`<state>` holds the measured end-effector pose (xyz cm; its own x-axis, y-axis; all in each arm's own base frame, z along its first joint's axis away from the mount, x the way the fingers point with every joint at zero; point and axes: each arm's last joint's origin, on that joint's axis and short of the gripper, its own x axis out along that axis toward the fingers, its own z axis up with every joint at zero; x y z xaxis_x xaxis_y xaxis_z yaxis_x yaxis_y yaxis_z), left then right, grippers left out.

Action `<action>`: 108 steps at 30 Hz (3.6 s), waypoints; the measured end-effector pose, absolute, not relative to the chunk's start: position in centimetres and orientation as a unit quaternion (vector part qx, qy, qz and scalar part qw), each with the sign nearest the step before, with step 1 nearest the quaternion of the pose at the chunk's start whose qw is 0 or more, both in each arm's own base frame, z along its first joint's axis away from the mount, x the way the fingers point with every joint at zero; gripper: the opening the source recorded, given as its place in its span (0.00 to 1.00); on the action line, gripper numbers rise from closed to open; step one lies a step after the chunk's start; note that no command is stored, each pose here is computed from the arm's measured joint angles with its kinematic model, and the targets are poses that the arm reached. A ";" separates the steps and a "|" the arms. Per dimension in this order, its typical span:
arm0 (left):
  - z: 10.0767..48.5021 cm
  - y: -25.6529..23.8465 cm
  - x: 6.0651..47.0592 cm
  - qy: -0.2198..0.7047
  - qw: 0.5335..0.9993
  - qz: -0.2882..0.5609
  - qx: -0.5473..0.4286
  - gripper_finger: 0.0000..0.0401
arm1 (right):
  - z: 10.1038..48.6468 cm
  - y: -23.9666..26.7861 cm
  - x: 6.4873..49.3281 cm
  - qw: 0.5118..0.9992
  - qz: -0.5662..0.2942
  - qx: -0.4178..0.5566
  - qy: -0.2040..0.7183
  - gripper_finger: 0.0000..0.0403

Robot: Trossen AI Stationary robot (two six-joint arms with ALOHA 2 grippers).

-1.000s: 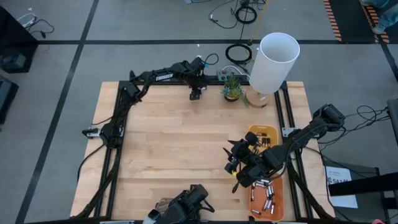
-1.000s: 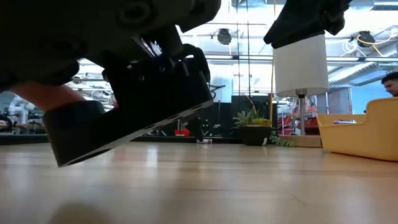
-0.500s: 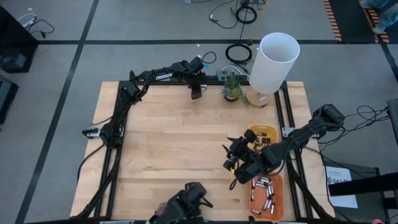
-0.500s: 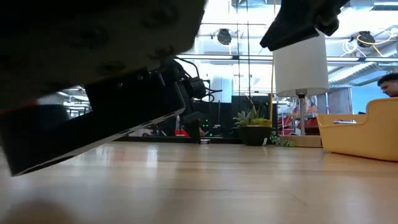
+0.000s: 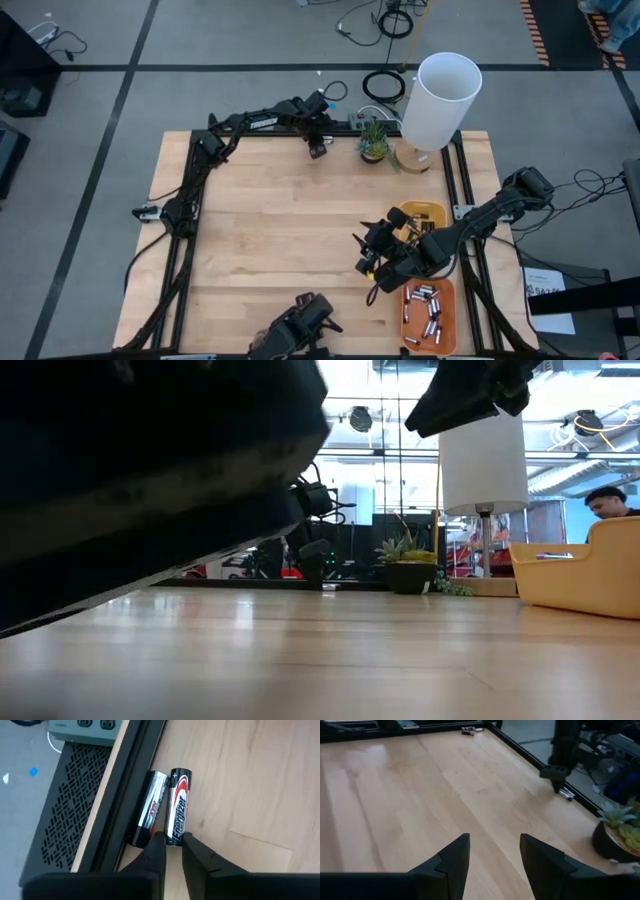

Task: Sort batteries
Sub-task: Put the black battery into the orange bin

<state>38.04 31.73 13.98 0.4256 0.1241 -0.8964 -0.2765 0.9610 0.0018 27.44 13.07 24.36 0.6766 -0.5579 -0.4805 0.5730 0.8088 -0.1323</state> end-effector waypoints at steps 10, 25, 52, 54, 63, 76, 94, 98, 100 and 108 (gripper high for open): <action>13.9 29.1 39.0 0.540 0.841 0.006 -0.040 0.13 | 24.4 13.3 27.6 0.920 -0.282 0.016 0.273 0.41; 13.8 29.2 39.1 0.554 0.832 0.001 0.032 0.27 | 24.4 13.3 27.6 0.920 -0.282 0.018 0.273 0.41; 17.4 27.4 39.0 0.553 0.833 -0.002 0.030 0.11 | 26.0 13.7 27.8 0.927 -0.250 0.036 0.279 0.41; 19.4 26.6 38.8 0.528 0.848 -0.028 0.018 0.11 | 26.8 13.8 27.6 0.928 -0.261 0.035 0.263 0.41; 23.6 19.9 40.7 0.386 0.883 -0.258 -0.071 0.11 | 28.8 15.2 25.3 0.938 -0.290 0.019 0.187 0.41; 17.4 -2.8 47.1 0.284 0.855 -0.423 0.094 0.11 | 30.7 18.0 21.8 0.950 -0.300 0.010 0.089 0.41; 14.6 -16.4 52.5 0.073 0.957 -0.257 0.110 0.11 | 32.3 19.4 21.2 0.958 -0.278 0.030 0.062 0.41; 13.5 -16.9 55.0 0.080 0.967 -0.236 0.058 0.11 | 32.4 19.5 21.3 0.958 -0.277 0.025 0.063 0.41; 13.2 -17.2 55.8 0.093 0.968 -0.231 0.042 0.11 | 32.5 19.5 21.3 0.959 -0.276 0.018 0.064 0.41; 12.7 -17.4 56.5 0.133 0.964 -0.227 0.040 0.20 | 32.6 19.6 21.4 0.959 -0.275 -0.007 0.067 0.41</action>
